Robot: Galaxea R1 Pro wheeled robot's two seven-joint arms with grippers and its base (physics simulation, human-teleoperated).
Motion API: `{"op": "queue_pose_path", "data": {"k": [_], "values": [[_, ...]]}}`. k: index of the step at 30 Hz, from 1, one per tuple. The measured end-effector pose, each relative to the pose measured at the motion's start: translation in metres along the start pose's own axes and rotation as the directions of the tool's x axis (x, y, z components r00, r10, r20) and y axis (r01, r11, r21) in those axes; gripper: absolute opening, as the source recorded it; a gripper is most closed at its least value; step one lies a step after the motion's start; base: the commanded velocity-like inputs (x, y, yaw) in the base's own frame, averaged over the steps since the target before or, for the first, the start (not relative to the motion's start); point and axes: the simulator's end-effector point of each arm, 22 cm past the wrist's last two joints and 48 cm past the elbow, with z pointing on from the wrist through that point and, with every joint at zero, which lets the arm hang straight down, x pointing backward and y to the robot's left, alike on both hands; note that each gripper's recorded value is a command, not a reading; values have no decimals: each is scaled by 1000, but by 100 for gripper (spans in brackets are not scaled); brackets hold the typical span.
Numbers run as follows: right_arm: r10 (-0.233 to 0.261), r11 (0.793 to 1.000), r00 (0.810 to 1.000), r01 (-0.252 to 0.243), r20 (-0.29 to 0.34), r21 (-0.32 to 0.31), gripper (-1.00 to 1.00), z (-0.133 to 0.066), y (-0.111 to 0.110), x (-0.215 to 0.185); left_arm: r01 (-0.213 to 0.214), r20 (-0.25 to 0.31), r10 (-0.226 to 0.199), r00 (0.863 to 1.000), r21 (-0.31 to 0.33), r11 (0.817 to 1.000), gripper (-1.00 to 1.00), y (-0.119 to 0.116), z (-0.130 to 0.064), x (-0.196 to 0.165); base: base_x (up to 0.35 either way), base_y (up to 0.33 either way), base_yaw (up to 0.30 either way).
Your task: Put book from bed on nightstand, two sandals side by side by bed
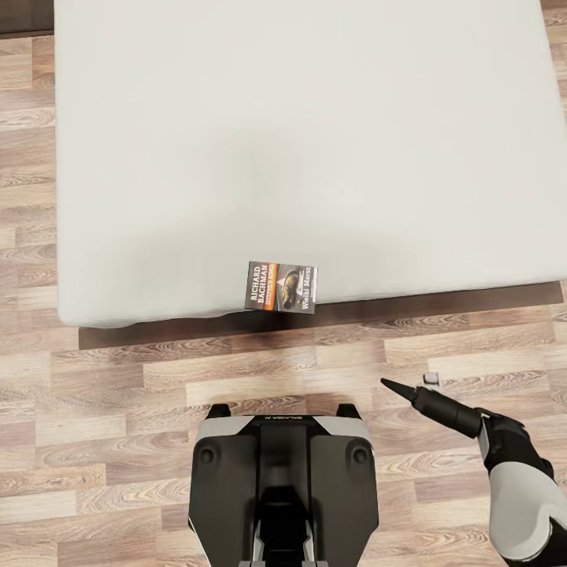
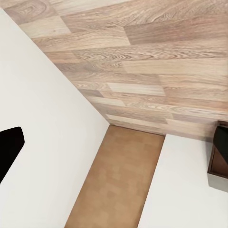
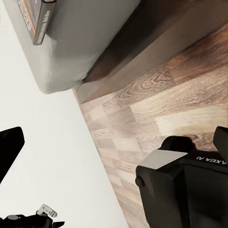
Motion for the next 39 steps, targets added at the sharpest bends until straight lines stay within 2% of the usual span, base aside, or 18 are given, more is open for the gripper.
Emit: {"op": "queue_pose_path", "data": {"k": [5, 10, 14, 15, 20, 24, 39], "values": [[0, 1000, 1000, 0, 3, -6, 100, 3, 2, -1, -1, -2, 1, 1000, 1, 1000, 100, -1, 0, 1, 0, 0, 0], [9, 998, 1000, -8, 29, -54, 100, 22, 15, -2, -1, -4, 1, 1000, 1, 1000, 100, -1, 0, 2, 0, 0, 0], [20, 996, 995, -11, 100, -89, 100, 33, 24, -13, -2, -4, 2, 1000, 1, 1000, 100, -1, 0, 2, 0, 0, 0], [20, 996, 995, -11, 100, -89, 100, 34, 24, -13, -2, -4, 2, 1000, 1, 1000, 100, -1, 0, 2, 0, 0, 0], [44, 993, 978, -20, 206, -117, 100, 39, 31, -33, -2, -4, 2, 1000, 2, 1000, 100, -1, 0, 2, 0, 0, 0], [67, 991, 965, -35, 253, -129, 100, 46, 34, -40, -1, -4, 1, 1000, 2, 1000, 100, -1, 0, 2, 0, 0, 0], [94, 988, 954, -53, 283, -148, 100, 58, 40, -42, -2, 3, 2, 1000, 2, 1000, 100, -1, 0, 3, 0, 0, 0]]}}
